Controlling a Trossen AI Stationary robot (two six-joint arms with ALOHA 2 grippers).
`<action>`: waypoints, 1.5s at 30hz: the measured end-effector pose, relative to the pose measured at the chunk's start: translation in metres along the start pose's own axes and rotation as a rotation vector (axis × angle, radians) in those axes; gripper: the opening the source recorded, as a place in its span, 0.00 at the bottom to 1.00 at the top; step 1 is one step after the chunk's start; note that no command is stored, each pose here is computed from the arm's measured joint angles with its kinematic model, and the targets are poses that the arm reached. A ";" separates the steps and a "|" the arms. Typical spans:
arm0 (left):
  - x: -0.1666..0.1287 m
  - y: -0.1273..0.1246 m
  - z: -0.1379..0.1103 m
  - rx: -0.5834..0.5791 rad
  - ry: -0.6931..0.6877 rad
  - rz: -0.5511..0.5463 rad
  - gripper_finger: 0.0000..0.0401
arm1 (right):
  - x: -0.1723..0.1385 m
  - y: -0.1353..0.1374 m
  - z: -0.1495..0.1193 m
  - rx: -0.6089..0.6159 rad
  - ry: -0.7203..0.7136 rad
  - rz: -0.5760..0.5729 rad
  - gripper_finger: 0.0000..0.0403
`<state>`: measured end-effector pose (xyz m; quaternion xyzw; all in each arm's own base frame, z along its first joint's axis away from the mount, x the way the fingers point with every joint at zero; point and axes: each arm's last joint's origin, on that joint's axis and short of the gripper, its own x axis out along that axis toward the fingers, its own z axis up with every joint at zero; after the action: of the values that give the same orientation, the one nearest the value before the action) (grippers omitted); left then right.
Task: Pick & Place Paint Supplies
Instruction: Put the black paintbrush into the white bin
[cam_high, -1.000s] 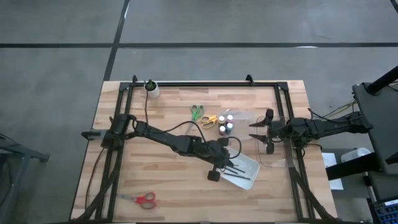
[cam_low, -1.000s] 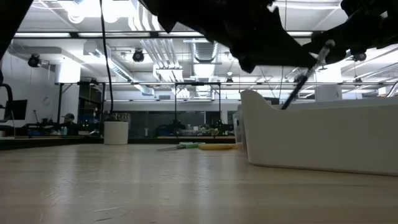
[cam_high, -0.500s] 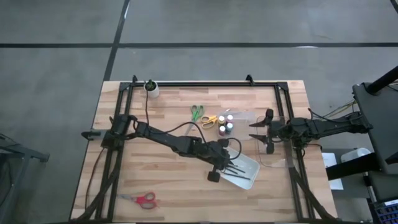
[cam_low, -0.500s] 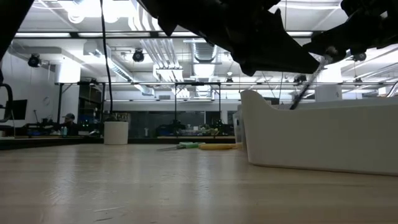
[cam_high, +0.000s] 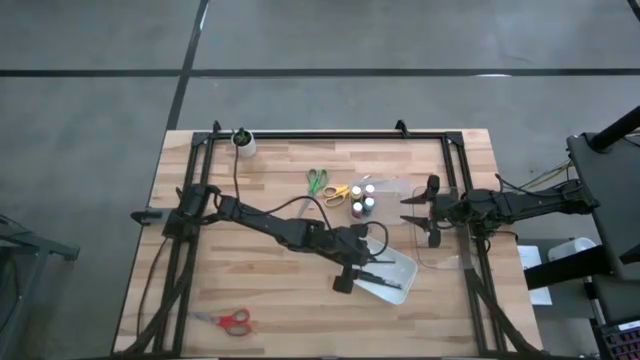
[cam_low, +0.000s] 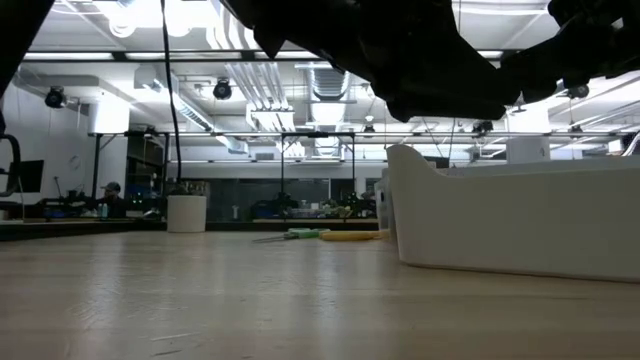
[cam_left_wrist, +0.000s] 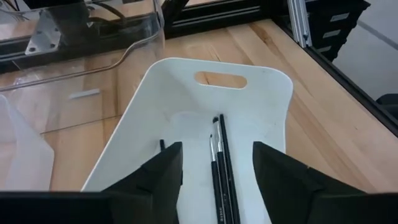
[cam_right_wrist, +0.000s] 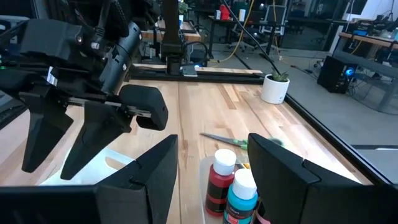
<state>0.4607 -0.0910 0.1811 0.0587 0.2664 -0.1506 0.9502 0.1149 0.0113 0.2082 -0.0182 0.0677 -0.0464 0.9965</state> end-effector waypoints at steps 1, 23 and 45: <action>-0.001 0.001 0.001 -0.010 -0.003 0.001 0.50 | 0.000 0.000 0.000 0.000 0.000 0.000 0.48; -0.101 0.008 0.058 0.046 -0.138 0.153 0.46 | 0.000 0.000 0.000 0.000 -0.001 0.000 0.48; -0.238 -0.020 -0.087 0.084 -0.545 0.292 0.47 | 0.000 0.000 0.000 0.000 0.001 0.000 0.48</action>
<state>0.2183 -0.0327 0.2307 0.0929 -0.0156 -0.0333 0.9950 0.1151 0.0113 0.2081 -0.0183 0.0683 -0.0466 0.9964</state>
